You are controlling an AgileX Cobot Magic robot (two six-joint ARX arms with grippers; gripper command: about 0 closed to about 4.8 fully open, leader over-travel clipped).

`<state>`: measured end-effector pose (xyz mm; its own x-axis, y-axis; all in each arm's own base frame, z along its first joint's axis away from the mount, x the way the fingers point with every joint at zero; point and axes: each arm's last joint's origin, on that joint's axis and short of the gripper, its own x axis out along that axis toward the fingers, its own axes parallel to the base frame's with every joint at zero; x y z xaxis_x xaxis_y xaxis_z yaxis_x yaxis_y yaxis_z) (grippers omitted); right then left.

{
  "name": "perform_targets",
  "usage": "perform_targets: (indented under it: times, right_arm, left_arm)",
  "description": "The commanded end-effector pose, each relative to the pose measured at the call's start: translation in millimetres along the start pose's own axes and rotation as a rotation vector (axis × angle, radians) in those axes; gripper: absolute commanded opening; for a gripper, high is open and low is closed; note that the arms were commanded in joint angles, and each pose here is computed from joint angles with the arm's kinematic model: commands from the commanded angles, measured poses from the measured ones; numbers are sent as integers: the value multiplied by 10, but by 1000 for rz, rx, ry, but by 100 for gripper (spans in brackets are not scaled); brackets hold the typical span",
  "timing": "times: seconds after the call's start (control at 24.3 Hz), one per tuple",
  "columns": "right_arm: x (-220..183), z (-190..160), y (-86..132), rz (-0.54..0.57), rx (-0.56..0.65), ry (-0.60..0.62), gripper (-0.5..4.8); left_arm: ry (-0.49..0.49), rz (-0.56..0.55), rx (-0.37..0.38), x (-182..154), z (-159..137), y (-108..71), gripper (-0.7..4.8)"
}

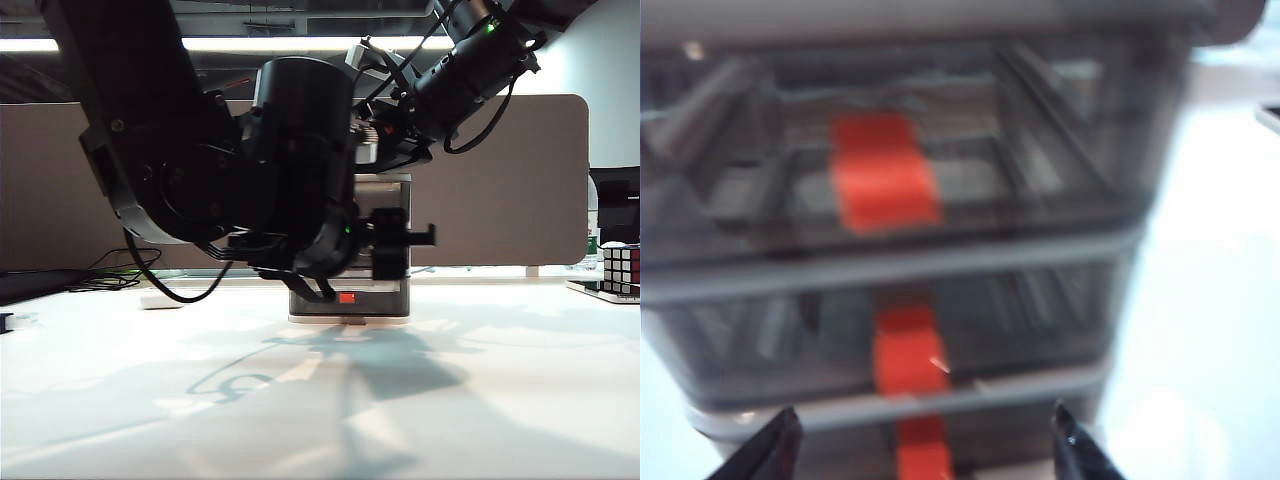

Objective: Open the second layer of the drawer on the table, pick up the earphone case on the table and put it in, and finally close the drawer.

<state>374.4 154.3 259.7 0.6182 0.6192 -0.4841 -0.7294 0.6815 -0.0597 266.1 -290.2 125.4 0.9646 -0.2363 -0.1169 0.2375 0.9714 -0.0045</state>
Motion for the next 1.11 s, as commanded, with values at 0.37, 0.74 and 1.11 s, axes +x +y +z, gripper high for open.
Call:
perform_targets:
  times: [0.37, 0.74, 1.11]
  right_arm:
    - [21, -48, 14, 7, 13, 34, -2]
    - [21, -48, 14, 7, 13, 34, -2]
    - [22, -54, 18, 10, 16, 40, -2]
  left_arm:
    - [-51, 23, -62, 128, 167, 31, 244]
    - [-42, 25, -56, 133, 160, 31, 163]
    - [-28, -4, -66, 142, 140, 16, 117]
